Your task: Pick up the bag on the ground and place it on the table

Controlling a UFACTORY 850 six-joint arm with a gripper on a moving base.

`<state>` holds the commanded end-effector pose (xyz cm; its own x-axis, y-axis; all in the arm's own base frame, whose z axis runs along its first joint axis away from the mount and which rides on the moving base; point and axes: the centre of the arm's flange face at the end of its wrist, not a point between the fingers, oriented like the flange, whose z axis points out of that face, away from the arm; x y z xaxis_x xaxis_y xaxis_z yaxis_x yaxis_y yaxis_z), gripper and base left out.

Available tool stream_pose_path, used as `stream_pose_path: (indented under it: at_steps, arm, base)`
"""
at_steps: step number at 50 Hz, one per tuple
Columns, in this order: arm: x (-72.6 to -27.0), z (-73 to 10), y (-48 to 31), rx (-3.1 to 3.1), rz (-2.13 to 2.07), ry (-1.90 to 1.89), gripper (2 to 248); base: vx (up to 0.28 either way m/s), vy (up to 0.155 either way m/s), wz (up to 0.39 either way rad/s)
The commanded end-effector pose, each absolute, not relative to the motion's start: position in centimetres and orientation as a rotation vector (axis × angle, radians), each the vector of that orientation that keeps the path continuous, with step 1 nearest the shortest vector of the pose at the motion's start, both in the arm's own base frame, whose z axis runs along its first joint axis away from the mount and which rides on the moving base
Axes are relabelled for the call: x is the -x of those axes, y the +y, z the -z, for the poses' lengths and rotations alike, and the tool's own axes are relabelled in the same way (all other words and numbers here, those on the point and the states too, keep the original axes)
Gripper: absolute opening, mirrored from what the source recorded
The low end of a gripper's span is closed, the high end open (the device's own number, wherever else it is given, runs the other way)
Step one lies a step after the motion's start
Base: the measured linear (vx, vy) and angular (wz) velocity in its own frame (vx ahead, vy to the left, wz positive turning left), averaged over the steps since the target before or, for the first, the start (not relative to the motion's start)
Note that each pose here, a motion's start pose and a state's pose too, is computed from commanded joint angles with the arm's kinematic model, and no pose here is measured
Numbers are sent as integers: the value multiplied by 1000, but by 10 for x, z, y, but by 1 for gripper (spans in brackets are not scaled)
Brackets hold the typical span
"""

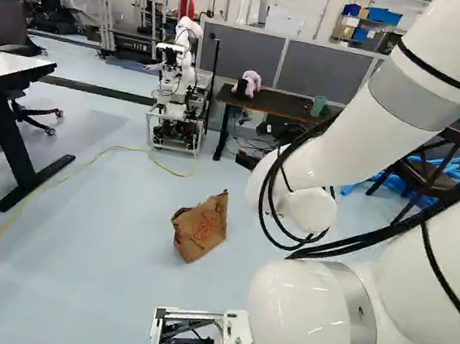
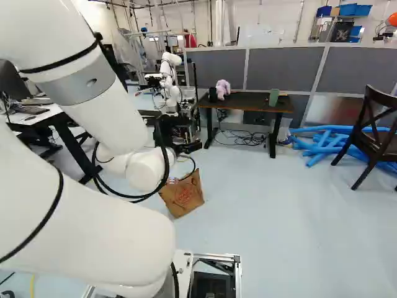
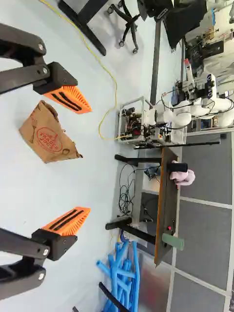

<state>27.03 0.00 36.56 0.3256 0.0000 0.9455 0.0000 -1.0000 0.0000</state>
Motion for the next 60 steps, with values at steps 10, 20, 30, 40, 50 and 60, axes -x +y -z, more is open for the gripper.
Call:
stream_pose_path:
  at_steps: [10,20,30,40,50,60]
  arm:
    - [-270,-366,0,-2558,-1824,0,247]
    - [-270,-366,0,-2558,-1824,0,247]
    - [-270,-366,0,-2558,-1824,0,247]
    - [-270,-366,0,-2558,-1824,0,247]
    - [-270,-366,0,-2558,-1824,0,247]
    - [-270,-366,0,-2558,-1824,0,247]
  base:
    - [113,93,-12]
    - [112,92,-11]
    - [114,95,-15]
    - [108,97,-18]
    - [97,85,-12]
    - [89,65,-10]
